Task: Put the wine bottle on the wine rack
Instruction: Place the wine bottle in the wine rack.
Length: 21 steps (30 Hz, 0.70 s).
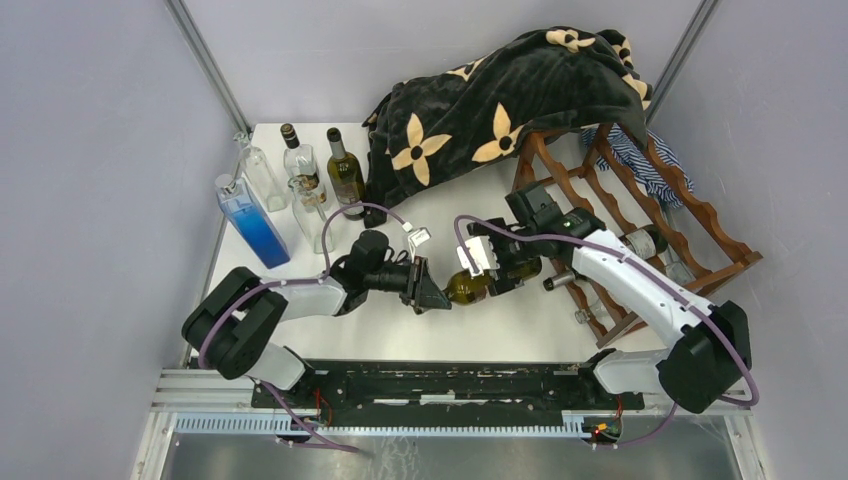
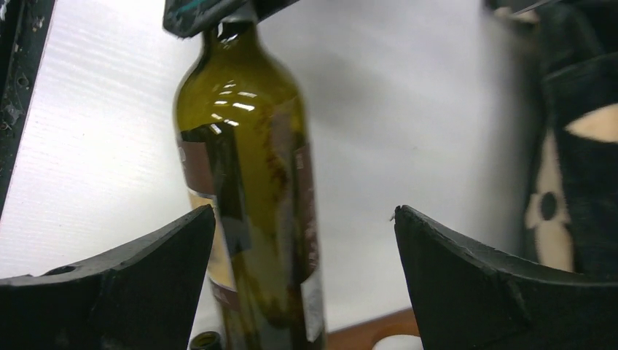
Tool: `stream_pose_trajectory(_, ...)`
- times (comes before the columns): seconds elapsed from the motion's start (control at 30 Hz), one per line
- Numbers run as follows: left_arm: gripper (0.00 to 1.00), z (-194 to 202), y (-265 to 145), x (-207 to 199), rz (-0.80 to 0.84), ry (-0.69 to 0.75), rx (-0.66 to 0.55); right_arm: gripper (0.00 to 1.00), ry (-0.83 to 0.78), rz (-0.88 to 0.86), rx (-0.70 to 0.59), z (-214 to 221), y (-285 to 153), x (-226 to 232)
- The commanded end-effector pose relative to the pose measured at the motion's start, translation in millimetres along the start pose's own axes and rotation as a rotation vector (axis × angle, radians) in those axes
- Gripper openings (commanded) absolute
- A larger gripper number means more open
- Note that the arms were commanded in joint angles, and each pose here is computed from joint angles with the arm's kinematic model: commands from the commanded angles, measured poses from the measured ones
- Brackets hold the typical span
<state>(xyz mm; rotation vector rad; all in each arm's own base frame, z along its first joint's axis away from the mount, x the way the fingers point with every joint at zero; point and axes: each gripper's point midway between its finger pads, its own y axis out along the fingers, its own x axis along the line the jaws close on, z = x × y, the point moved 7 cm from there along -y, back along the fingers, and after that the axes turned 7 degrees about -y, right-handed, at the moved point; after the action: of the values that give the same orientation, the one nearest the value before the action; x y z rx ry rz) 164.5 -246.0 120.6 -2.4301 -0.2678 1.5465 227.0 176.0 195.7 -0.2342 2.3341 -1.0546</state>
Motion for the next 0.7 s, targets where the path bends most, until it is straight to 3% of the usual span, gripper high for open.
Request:
stream_pose_trajectory(0.0,0.02,-21.2,1.8,-29.0,0.153,0.112,-0.079,0.98,-0.07,0.01,-0.071,-29.3,-28.1,-15.7)
stream_pose_trajectory(0.4,0.02,-54.8,26.0,-20.0,0.141,0.124,-0.139,0.98,0.049,0.131,-0.171,-35.1,-64.7,-33.2)
stream_pose_trajectory(0.67,0.02,-77.7,44.1,-21.4,0.217,0.114,-0.177,0.98,0.102,0.202,-0.262,-31.3,-83.9,-37.6)
